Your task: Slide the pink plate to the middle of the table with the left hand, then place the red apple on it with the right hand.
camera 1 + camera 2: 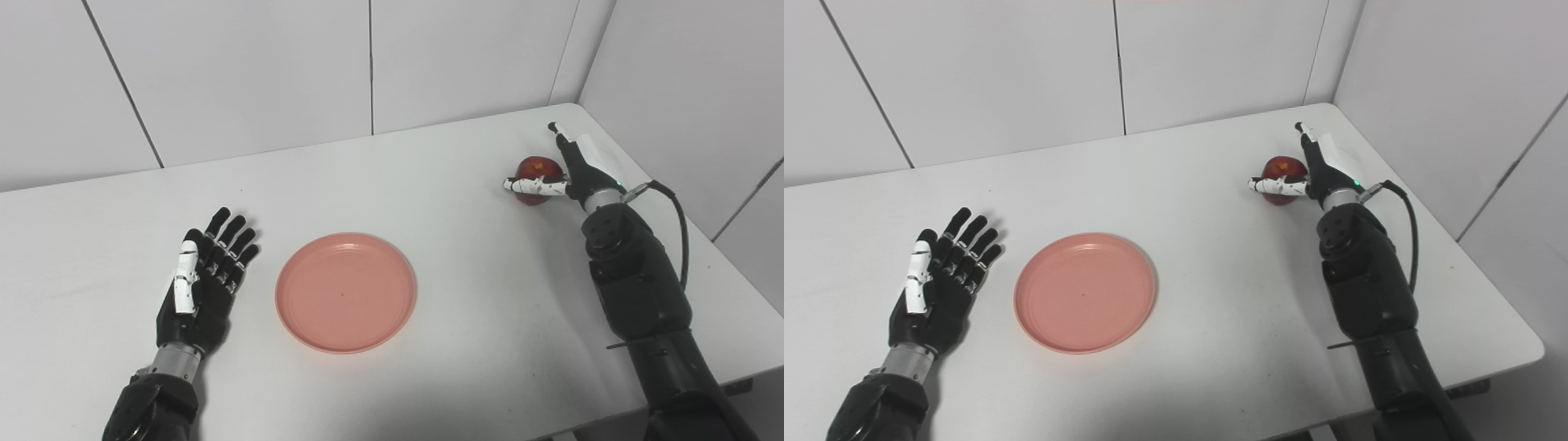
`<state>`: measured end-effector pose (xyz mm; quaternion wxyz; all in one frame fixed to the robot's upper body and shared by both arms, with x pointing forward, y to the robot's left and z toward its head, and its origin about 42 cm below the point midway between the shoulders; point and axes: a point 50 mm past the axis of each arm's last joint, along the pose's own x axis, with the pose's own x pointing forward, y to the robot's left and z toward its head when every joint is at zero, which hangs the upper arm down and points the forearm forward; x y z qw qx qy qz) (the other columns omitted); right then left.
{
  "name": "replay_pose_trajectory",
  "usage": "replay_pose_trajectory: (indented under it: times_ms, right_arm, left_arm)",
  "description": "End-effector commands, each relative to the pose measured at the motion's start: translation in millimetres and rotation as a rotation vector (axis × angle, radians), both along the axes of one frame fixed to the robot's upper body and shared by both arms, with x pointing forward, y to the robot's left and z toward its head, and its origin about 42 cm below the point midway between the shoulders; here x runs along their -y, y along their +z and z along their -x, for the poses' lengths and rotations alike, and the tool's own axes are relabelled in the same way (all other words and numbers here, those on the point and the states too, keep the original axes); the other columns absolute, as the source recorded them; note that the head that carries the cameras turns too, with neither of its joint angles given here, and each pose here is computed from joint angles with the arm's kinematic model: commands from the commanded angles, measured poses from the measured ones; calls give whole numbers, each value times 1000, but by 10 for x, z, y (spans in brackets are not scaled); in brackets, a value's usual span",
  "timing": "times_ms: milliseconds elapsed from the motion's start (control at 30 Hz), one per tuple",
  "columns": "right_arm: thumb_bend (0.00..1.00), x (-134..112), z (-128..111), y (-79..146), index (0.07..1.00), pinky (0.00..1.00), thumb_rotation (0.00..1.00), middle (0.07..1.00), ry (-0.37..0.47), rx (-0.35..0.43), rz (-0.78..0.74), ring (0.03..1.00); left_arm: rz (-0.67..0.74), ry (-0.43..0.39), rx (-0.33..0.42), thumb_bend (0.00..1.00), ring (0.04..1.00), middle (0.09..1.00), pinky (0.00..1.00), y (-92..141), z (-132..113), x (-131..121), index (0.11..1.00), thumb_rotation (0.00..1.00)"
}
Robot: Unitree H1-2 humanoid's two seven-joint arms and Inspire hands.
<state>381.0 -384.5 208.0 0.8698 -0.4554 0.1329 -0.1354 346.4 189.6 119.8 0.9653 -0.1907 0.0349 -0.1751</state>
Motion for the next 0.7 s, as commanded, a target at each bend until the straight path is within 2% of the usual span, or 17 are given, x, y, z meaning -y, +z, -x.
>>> replay_pose_trajectory:
  times_ms: [0,133,233,267,333,367,433,533,667]
  right_arm:
    - [1000,33,-113,263,948,843,441,962,-8,64,23,946]
    - [1000,51,-122,234,952,860,406,965,-14,45,11,953]
    - [1000,59,-133,210,948,809,370,941,-19,35,17,920]
    - [1000,59,-139,205,942,758,363,901,-19,29,22,877]
    - [1000,54,-149,201,939,728,359,877,-19,23,27,852]
    - [1000,50,-155,200,935,628,340,783,-20,21,26,761]
    - [1000,44,-163,198,930,567,326,732,-20,20,26,707]
    - [978,18,-170,205,881,587,296,794,-21,32,23,734]
    - [901,-9,-171,217,820,635,248,801,-23,67,16,753]
  left_arm:
    - [-21,8,-67,396,931,939,942,-114,59,-33,925,1000]
    - [-16,6,-66,396,928,938,940,-131,54,-38,922,1000]
    - [-16,7,-68,394,931,939,941,-131,56,-36,922,1000]
    - [-16,8,-68,392,931,939,941,-128,58,-34,923,1000]
    - [-18,9,-69,391,931,939,941,-123,60,-32,923,1000]
    - [-19,9,-69,392,931,939,943,-122,60,-31,923,1000]
    - [-19,8,-68,392,931,939,943,-122,61,-30,923,1000]
    - [-22,6,-66,392,931,937,944,-123,65,-30,922,1000]
    - [-17,9,-70,397,930,938,942,-119,69,-24,922,1000]
